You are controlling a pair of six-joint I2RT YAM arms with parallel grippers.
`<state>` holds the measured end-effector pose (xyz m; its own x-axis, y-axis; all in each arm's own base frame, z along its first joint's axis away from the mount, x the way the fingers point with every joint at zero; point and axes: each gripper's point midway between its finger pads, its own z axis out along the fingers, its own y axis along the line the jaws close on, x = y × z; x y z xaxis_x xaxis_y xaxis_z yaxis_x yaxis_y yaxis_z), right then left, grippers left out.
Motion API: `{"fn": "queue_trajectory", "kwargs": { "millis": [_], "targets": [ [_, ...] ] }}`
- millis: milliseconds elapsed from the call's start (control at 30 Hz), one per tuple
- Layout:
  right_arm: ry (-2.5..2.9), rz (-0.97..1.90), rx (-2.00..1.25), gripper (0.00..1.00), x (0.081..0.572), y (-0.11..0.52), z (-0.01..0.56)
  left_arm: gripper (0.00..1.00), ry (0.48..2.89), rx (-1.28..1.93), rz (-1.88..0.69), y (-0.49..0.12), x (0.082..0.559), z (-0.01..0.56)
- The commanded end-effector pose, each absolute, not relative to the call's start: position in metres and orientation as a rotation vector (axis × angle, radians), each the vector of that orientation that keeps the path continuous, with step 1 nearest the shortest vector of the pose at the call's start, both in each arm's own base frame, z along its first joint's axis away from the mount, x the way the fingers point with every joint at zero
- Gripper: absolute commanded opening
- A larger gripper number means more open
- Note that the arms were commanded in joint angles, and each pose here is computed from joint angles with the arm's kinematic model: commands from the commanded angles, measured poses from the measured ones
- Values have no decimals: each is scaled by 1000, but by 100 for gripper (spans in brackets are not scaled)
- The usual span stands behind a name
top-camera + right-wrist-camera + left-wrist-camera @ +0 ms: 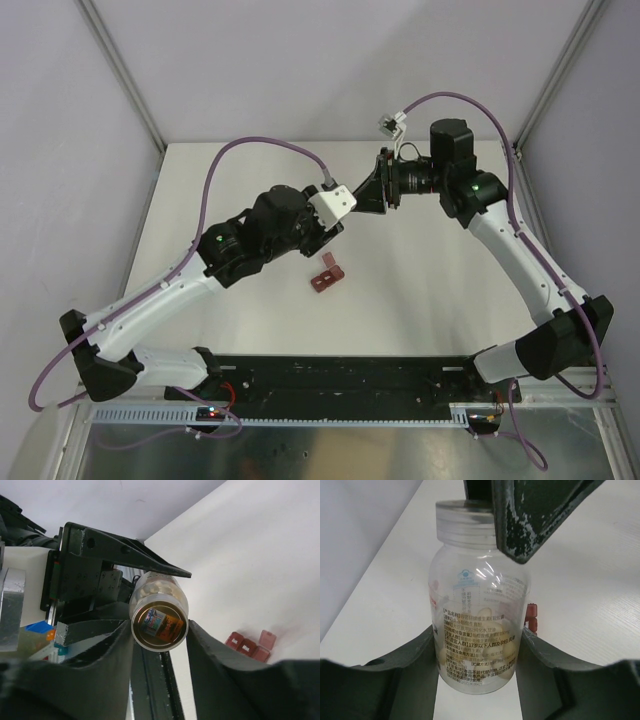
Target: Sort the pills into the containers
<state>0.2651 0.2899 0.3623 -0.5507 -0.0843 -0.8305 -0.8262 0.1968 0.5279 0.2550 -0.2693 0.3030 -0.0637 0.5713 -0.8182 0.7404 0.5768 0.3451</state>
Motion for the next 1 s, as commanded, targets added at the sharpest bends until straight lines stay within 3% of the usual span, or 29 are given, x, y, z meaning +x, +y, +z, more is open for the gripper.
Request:
{"fn": "queue_trajectory", "kwargs": {
  "millis": [0, 133, 233, 533, 600, 800, 967],
  "targets": [
    [1729, 1401, -909, 40, 260, 291, 372, 0, 1662, 1050, -222, -276, 258, 332],
    [1650, 1333, -994, 21, 252, 288, 377, 0, 1641, 1093, -327, -283, 245, 332],
    [1565, 1283, -1096, 12, 240, 285, 383, 0, 1613, 1153, -474, -290, 227, 333],
    [1319, 1007, -1448, 10, 200, 275, 397, 0, 1502, 1423, -1079, -302, 139, 335],
    [1307, 946, -1486, 17, 198, 273, 395, 0, 1490, 1447, -1164, -303, 126, 337],
    [1334, 892, -1516, 63, 195, 267, 396, 0, 1518, 1425, -1109, -302, 135, 334],
    [1368, 945, -1466, 84, 189, 268, 404, 0, 1574, 1365, -931, -298, 164, 327]
  ]
}}
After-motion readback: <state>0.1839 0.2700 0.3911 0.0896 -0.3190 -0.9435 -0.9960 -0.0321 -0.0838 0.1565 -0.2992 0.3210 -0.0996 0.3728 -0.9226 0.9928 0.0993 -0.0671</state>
